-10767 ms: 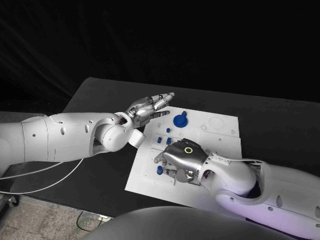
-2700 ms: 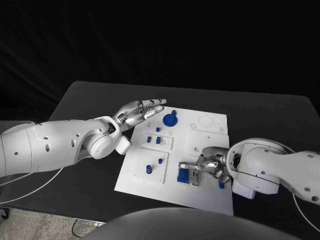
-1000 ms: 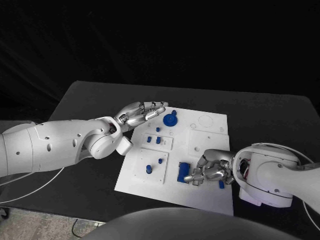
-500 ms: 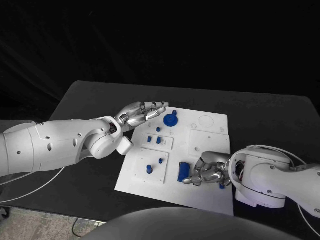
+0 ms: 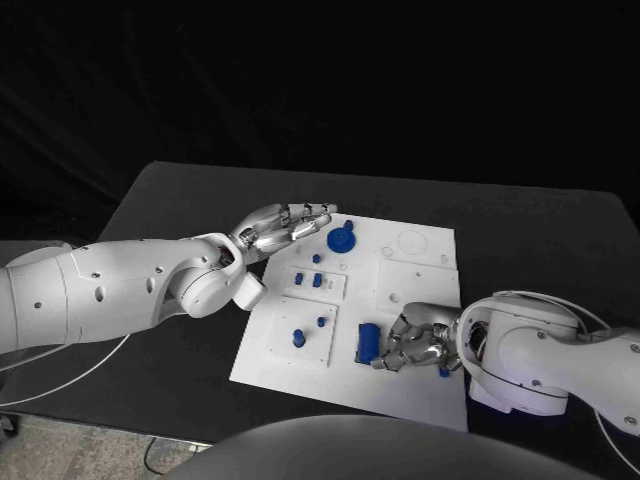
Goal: Assemble the parts on the task board
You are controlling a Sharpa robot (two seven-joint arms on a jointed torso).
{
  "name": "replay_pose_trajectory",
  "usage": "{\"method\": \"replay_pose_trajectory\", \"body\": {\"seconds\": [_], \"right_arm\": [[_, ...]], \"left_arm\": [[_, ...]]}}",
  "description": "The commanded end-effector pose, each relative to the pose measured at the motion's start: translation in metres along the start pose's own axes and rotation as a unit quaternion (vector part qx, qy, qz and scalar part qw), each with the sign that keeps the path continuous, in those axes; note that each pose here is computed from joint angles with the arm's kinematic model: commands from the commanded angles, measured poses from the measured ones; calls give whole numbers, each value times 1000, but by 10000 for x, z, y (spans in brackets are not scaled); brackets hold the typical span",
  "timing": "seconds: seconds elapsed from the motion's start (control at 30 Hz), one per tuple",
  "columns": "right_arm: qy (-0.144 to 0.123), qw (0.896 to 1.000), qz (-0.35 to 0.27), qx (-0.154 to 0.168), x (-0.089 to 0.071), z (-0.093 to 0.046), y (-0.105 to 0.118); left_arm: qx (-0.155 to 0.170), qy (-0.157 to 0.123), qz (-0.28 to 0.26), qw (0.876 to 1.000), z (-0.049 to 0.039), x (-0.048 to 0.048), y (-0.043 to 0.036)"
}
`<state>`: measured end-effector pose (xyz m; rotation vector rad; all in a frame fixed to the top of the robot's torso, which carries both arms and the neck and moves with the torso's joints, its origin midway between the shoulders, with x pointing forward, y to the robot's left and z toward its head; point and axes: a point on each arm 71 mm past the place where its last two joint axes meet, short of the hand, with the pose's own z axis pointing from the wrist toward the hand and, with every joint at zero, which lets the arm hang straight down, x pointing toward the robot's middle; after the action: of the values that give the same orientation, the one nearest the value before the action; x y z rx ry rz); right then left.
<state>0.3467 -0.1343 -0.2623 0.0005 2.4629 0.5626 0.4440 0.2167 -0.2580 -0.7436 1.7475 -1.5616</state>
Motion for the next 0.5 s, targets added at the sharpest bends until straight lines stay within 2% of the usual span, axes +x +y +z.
{"method": "replay_pose_trajectory", "body": {"seconds": [0.03,0.5], "right_arm": [[-14,1000,2,5,-31,3,-21],[7,1000,-15,6,4,30,-1]], "left_arm": [[4,9,-7,1000,4,22,-2],[3,9,-8,1000,1,18,0]]}}
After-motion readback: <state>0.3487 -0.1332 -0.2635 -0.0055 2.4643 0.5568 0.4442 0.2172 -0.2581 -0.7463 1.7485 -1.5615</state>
